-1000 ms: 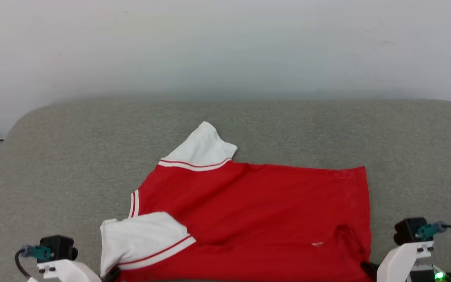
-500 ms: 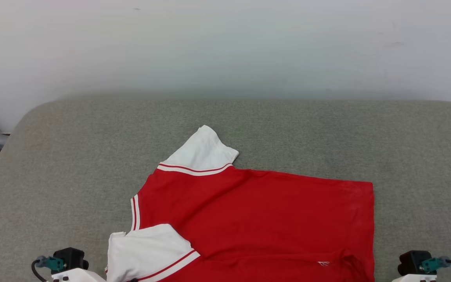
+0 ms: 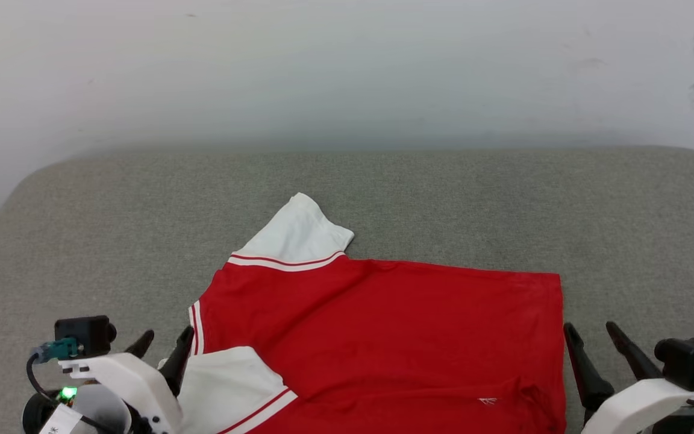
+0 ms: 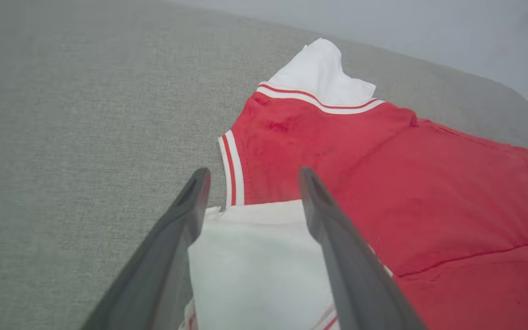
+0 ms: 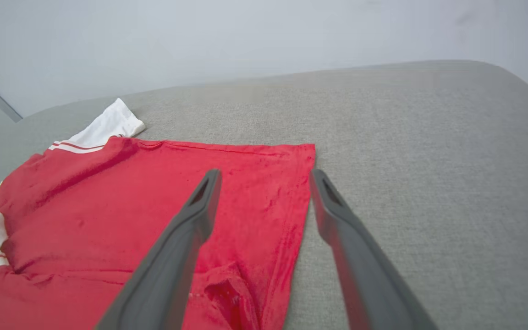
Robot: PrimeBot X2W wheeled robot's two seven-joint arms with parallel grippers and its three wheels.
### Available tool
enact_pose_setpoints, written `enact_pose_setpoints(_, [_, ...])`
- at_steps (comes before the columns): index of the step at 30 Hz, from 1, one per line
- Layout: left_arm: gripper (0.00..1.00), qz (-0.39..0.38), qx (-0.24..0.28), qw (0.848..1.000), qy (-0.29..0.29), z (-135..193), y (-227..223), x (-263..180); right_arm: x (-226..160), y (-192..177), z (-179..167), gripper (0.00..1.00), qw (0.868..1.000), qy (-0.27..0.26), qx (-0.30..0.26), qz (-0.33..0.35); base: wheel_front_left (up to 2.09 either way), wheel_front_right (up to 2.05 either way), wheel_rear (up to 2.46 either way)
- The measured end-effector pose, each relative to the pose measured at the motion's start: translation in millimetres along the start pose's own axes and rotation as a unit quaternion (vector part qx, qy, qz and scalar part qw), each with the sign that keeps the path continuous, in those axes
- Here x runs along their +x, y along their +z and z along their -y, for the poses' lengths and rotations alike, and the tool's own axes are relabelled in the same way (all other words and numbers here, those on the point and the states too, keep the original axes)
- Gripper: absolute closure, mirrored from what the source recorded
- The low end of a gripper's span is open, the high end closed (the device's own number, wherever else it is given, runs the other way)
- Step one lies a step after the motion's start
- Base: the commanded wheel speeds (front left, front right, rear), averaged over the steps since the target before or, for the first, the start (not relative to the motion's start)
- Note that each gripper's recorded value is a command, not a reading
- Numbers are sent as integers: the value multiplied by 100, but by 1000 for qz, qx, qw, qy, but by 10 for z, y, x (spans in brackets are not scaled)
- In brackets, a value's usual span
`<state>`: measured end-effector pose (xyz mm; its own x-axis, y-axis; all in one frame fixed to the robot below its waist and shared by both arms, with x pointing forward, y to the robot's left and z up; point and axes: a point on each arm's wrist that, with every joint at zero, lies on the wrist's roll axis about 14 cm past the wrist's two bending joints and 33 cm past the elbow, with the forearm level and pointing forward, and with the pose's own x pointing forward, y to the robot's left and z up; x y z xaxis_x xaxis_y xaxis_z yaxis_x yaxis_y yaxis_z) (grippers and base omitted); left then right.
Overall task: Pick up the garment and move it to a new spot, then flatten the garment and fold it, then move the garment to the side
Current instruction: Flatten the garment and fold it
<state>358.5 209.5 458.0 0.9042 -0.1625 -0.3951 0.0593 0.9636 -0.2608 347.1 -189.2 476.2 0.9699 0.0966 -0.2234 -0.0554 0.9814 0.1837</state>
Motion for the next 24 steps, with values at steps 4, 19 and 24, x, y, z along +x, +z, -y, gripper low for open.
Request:
enact_pose_setpoints(4, [0, 65, 24, 997, -13, 132, 309, 173, 57, 243, -46, 0, 999, 2, -22, 49, 0, 0, 0])
enact_pose_setpoints(19, [0, 66, 82, 988, -115, 579, 883, 1487, 508, 522, 120, 0, 994, -36, -64, 84, 0, 0, 0])
enact_pose_setpoints(24, [0, -25, 92, 984, -150, 698, 758, 1859, 523, 387, 280, 0, 995, -58, -57, 61, 0, 0, 0])
